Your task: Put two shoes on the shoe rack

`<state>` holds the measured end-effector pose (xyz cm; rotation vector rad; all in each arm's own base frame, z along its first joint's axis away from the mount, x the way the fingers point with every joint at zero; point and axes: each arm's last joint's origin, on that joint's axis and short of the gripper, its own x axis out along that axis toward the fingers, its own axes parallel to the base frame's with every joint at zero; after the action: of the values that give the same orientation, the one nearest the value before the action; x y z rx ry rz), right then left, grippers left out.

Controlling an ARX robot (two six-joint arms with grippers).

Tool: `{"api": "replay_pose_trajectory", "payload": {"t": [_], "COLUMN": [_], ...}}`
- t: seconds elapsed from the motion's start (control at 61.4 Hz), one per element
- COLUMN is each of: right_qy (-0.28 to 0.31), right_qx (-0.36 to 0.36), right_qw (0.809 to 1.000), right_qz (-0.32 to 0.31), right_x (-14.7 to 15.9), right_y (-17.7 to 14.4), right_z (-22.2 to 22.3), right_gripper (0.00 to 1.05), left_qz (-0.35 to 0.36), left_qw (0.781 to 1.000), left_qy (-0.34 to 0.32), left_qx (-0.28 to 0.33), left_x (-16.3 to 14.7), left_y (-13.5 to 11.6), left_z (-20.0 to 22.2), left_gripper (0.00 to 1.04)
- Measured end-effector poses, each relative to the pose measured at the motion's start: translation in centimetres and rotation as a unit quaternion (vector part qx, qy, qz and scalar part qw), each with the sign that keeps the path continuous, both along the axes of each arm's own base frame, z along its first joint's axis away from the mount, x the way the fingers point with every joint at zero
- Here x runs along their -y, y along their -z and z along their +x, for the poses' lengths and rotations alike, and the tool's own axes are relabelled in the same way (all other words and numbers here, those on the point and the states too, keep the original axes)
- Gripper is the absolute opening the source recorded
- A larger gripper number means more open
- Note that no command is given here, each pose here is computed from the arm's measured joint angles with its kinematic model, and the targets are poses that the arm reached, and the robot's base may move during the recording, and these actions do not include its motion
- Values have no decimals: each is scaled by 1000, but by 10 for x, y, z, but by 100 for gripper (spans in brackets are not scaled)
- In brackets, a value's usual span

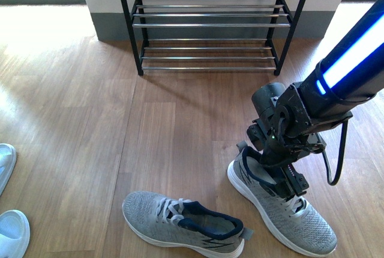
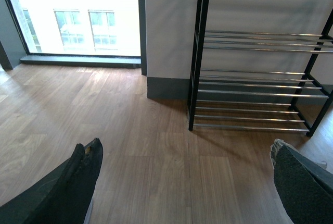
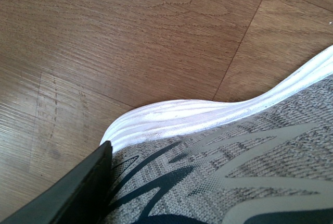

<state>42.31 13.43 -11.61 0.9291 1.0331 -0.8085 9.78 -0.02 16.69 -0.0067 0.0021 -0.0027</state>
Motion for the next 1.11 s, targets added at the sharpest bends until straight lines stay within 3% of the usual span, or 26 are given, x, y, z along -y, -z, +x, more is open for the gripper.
{"api": "replay_pose_trajectory", "payload": {"t": [0.114, 0.358, 0.603, 0.733, 0.928, 1.026, 1.108], "right_qy": [0, 3, -38, -143, -339, -440, -514], "right_qx": [6, 1, 12, 62, 166, 206, 242], "right_qw": [1000, 1000, 998, 984, 905, 839, 769], "right_qz": [1, -5, -44, -82, -195, -245, -291], "right_x": [-2, -1, 10, 35, 47, 49, 54], "right_y": [-2, -2, -7, -31, -92, -117, -140], "right_z": [6, 6, 4, 0, -19, -40, -64], "right_gripper": [39, 2, 1, 1, 1, 1, 1], "left_qz": [0, 0, 0, 0, 0, 0, 0], "left_qw": [1000, 1000, 1000, 1000, 1000, 1000, 1000], "left_qy": [0, 0, 0, 0, 0, 0, 0], "left_qx": [0, 0, 0, 0, 0, 0, 0], "left_x": [0, 0, 0, 0, 0, 0, 0], "left_y": [0, 0, 0, 0, 0, 0, 0], "left_z": [0, 0, 0, 0, 0, 0, 0], "left_gripper": [95, 95, 95, 95, 95, 95, 95]}}
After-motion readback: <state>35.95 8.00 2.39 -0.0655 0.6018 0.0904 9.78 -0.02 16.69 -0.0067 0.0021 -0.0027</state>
